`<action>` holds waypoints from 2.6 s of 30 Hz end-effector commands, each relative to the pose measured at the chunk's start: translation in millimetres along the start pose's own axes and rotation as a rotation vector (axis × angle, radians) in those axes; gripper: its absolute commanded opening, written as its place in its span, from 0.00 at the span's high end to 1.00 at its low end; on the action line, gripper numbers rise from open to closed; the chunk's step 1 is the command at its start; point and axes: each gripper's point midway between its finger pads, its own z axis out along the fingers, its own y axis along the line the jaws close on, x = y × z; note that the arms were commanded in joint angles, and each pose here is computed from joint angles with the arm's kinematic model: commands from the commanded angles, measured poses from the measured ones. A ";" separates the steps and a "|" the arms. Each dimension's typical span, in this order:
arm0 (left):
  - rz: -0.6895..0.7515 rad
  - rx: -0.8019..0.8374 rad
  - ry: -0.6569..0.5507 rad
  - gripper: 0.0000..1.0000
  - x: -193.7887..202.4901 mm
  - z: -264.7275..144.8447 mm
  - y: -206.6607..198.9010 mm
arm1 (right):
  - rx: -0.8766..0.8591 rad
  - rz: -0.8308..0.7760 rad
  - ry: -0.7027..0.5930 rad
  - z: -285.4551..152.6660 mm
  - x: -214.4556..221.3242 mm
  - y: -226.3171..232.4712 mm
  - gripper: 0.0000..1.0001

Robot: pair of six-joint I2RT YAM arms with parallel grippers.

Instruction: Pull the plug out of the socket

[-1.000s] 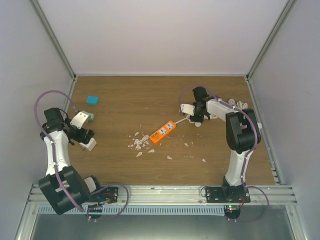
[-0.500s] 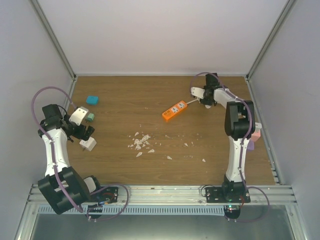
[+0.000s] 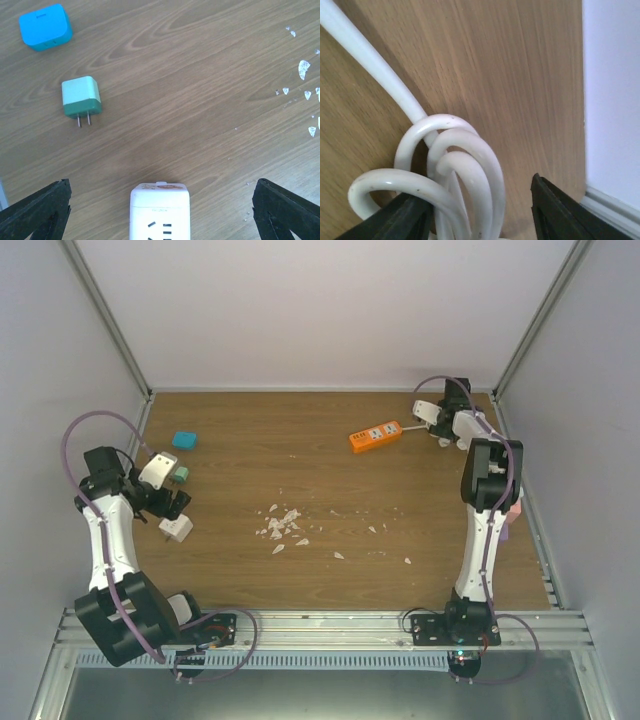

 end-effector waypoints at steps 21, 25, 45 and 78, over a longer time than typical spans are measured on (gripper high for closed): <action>0.014 0.028 -0.109 0.01 -32.9 -18.7 -7.0 | -0.157 0.100 0.036 -122.8 52.6 20.1 0.12; 0.024 0.017 -0.119 0.01 -31.4 -17.8 -8.3 | -0.211 0.152 0.061 -121.6 76.2 34.8 0.11; 0.036 0.025 -0.162 0.01 -40.0 -23.1 -11.6 | -0.188 0.161 0.158 -60.6 101.3 53.9 0.20; 0.014 0.067 -0.163 0.01 -42.2 -17.7 -16.7 | -0.275 0.117 0.023 -108.4 70.3 90.2 0.87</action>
